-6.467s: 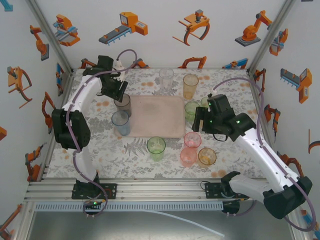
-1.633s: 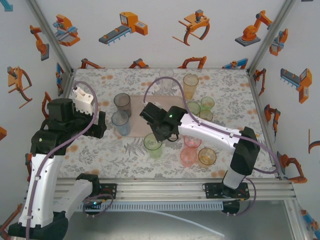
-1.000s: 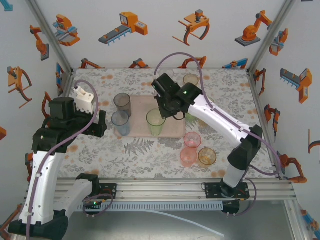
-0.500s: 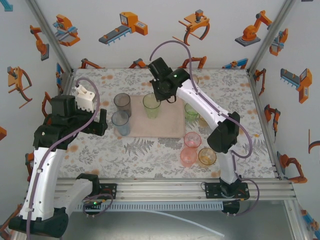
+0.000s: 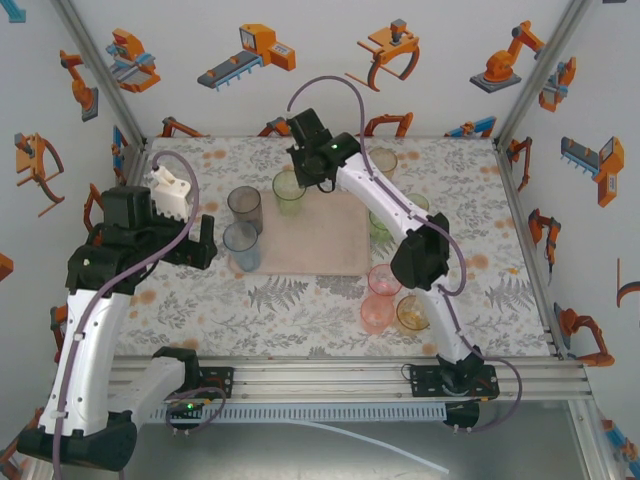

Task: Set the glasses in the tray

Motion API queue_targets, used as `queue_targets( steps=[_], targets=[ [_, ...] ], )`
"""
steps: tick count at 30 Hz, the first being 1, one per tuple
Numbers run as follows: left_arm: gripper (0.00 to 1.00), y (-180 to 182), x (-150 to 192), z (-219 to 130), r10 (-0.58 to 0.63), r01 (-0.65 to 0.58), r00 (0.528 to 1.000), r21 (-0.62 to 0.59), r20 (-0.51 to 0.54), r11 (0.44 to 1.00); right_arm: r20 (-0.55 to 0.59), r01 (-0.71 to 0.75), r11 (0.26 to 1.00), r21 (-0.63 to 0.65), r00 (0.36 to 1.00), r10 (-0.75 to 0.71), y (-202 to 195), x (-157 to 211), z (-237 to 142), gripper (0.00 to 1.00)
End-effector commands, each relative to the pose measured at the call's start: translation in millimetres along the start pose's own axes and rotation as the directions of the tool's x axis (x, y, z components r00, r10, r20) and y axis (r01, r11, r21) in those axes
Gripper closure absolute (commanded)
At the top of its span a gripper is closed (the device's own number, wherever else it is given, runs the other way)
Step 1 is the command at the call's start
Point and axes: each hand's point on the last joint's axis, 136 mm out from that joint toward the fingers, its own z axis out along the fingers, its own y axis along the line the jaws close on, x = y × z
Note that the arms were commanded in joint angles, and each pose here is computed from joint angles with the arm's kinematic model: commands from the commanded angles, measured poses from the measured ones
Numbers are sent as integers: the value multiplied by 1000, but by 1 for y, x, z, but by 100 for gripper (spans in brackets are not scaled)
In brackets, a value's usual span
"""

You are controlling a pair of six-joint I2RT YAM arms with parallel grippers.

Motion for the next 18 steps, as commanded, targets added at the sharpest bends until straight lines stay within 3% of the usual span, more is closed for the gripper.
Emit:
queue_targets(
  steps=[1, 18],
  targets=[
    [11, -5, -10, -9, -28, 27, 999, 36, 28, 999, 103, -5, 999, -34, 995, 8, 2, -29, -5, 100],
    [12, -5, -8, 0, -89, 87, 996, 79, 19, 993, 150, -36, 991, -128, 987, 55, 16, -41, 26, 100]
  ],
)
